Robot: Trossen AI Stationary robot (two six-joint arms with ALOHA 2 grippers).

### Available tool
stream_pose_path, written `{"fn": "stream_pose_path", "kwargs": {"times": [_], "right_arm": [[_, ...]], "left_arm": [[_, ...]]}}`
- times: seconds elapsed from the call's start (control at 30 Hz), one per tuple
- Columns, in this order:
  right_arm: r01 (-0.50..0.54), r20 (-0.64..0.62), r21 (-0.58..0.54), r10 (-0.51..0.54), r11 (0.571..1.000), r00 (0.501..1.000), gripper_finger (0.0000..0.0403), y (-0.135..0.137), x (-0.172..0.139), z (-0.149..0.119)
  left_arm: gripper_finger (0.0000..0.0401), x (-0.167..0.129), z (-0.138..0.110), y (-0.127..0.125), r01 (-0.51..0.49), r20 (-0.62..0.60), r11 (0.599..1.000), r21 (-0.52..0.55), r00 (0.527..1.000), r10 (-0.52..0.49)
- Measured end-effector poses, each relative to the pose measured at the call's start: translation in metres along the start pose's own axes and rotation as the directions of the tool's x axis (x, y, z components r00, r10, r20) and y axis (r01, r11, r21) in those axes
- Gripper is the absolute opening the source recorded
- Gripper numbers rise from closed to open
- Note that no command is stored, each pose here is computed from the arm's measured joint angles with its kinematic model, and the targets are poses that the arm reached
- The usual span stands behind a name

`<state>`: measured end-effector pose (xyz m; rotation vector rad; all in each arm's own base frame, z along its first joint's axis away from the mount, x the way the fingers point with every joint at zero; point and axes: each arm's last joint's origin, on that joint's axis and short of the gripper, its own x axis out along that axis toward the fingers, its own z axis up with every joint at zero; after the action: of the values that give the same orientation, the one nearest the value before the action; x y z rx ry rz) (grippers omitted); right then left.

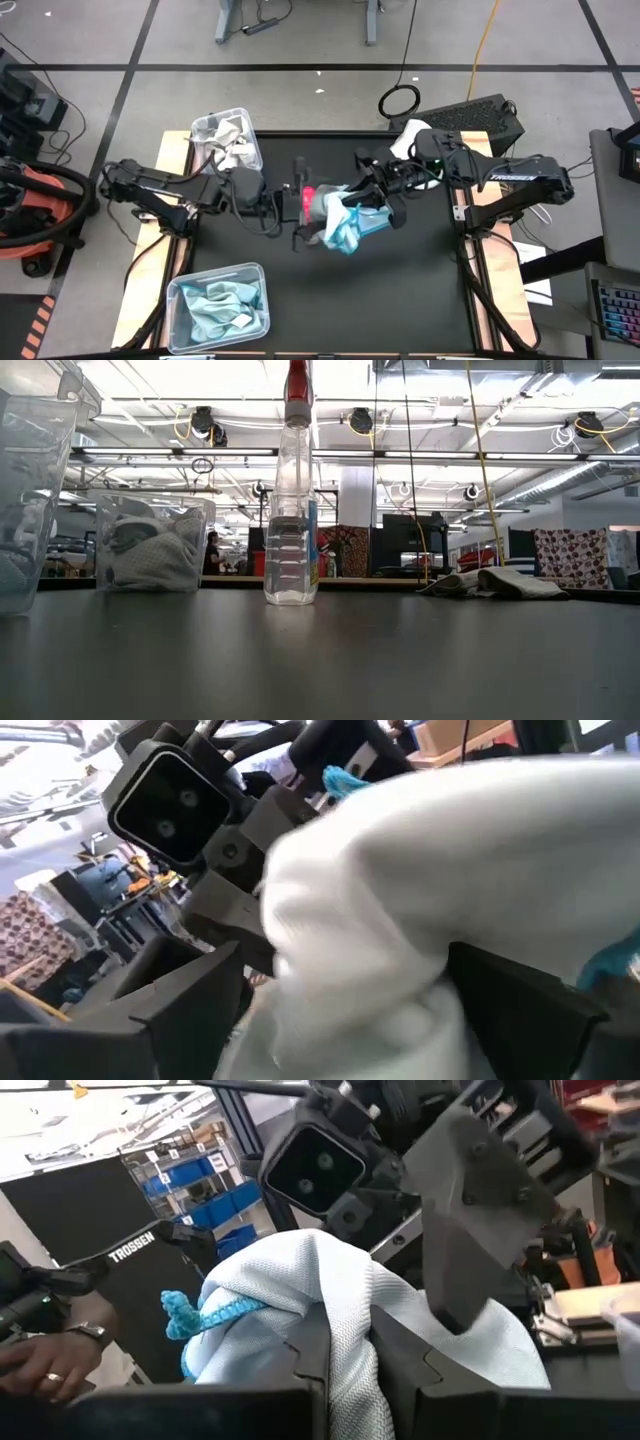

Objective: Sort microfiber towel by color & place in baskets
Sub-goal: Put the blue towel into the bottom transparent bin

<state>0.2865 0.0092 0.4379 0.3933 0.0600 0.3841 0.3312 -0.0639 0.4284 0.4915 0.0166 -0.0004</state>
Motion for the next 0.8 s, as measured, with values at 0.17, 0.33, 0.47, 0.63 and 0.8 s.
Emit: {"fn": "stream_pose_path", "kwargs": {"times": [0.17,0.33,0.47,0.63,0.8], "right_arm": [[0.001,-0.016,0.031,-0.001,1.000,1.000,0.0032,-0.0033,0.0046,-0.0032],[-0.015,-0.028,0.044,0.016,0.999,0.999,0.0039,-0.0031,0.0047,-0.0040],[-0.021,-0.031,0.068,0.023,0.997,0.999,0.0068,-0.0027,0.0044,-0.0040],[-0.017,-0.043,0.068,0.020,0.998,0.999,0.0125,-0.0021,0.0030,-0.0043],[-0.044,-0.059,0.070,0.049,0.997,0.997,0.0184,0.0000,0.0006,-0.0040]], "left_arm": [[0.0321,0.0025,0.0006,-0.0004,-0.014,0.018,0.998,0.061,1.000,0.012],[0.0254,0.0088,-0.0031,-0.0030,-0.034,0.006,0.995,0.098,0.999,0.033],[0.0178,0.0104,-0.0031,-0.0031,-0.046,0.013,0.991,0.126,0.999,0.044],[0.0088,0.0099,-0.0031,-0.0026,-0.056,0.007,0.989,0.135,0.998,0.055],[0.0088,0.0062,-0.0024,-0.0012,-0.048,-0.005,0.989,0.137,0.999,0.049]]}}
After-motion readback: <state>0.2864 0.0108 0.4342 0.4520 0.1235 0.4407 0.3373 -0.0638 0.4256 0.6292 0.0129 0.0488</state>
